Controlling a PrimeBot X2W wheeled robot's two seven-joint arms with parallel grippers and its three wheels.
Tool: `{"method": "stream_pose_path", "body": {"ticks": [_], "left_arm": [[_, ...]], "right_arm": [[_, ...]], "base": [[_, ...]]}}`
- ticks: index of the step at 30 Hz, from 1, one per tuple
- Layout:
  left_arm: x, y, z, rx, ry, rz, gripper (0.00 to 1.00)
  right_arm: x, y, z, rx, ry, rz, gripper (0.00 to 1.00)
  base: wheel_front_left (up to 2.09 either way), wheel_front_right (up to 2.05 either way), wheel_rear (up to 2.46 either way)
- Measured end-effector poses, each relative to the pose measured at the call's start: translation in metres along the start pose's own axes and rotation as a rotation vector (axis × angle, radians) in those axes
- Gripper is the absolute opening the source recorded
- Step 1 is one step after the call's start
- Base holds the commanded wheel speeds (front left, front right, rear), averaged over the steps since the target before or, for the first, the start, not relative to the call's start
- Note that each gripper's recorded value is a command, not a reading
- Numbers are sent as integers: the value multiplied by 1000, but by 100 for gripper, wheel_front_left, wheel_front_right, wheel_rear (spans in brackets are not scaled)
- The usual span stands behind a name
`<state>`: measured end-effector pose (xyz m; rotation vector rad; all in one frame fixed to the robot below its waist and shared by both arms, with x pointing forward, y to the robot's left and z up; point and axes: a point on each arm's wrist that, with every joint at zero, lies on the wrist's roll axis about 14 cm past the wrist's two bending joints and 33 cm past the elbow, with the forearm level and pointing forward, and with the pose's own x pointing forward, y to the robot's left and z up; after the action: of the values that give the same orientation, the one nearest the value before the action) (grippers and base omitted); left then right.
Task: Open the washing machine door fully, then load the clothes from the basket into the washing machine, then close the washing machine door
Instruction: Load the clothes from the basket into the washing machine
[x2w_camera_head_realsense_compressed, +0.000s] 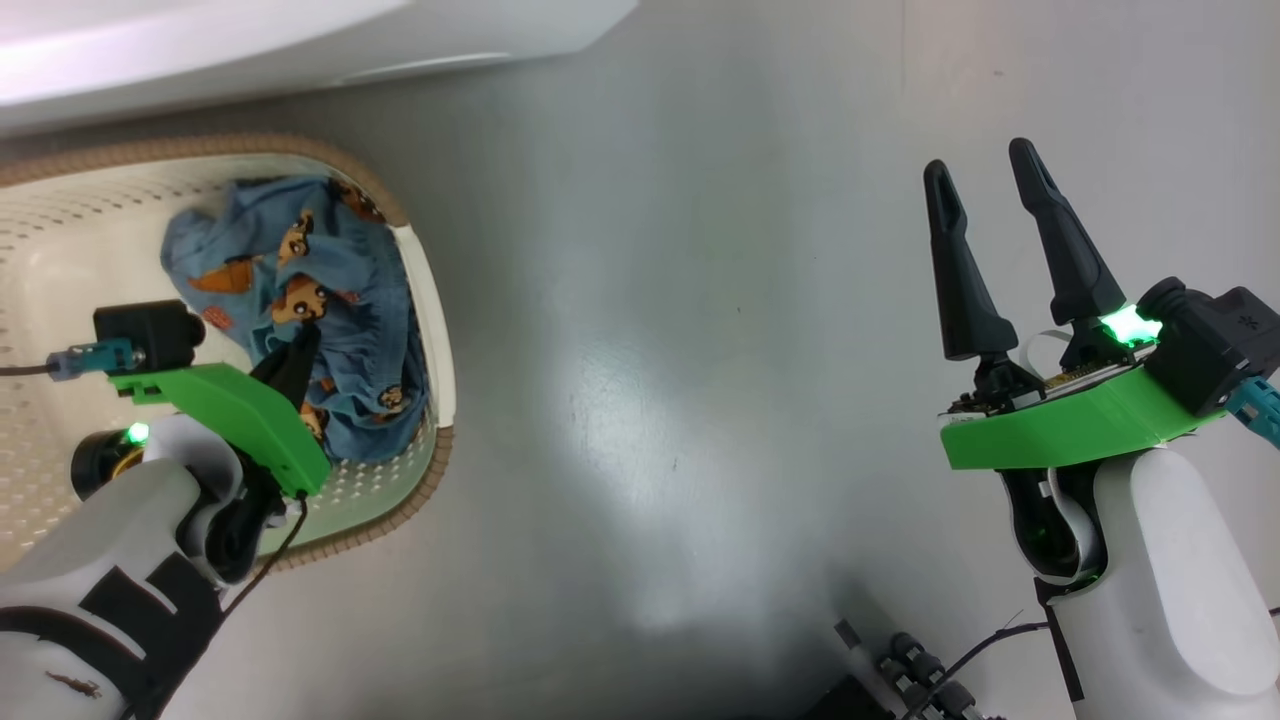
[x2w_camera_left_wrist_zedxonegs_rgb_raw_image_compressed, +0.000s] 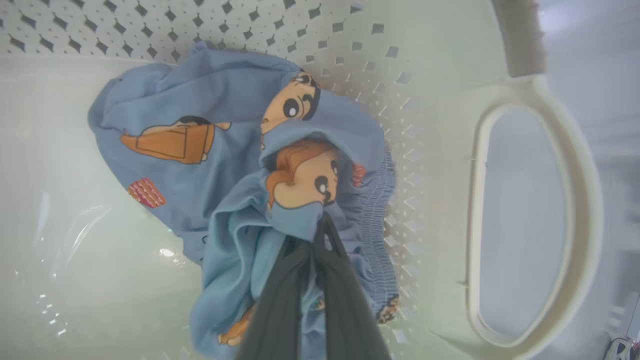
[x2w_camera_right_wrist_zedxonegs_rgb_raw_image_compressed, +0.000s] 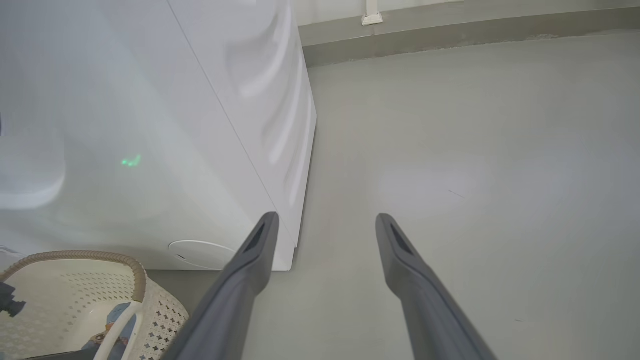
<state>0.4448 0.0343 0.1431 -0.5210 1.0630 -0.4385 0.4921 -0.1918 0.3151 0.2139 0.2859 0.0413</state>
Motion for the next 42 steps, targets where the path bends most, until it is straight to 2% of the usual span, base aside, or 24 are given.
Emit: {"method": "stream_pose_path", "body": {"ticks": [10,17,32,42], "left_arm": [[-27,-10,45,-25,-154,14,0],[-58,-22,58,-36,-255,17,0],[-141,-38,116,49,-539,49,0],[-202,-47,133,91,-707,83,0]], "right_arm": [[-2,13,25,9,-52,28,100],[-14,18,34,8,-55,40,100],[-39,41,61,2,-92,106,100],[-66,45,77,10,-123,112,100]], "base": [[0,0,0],[0,0,0],[0,0,0],[0,0,0]]}}
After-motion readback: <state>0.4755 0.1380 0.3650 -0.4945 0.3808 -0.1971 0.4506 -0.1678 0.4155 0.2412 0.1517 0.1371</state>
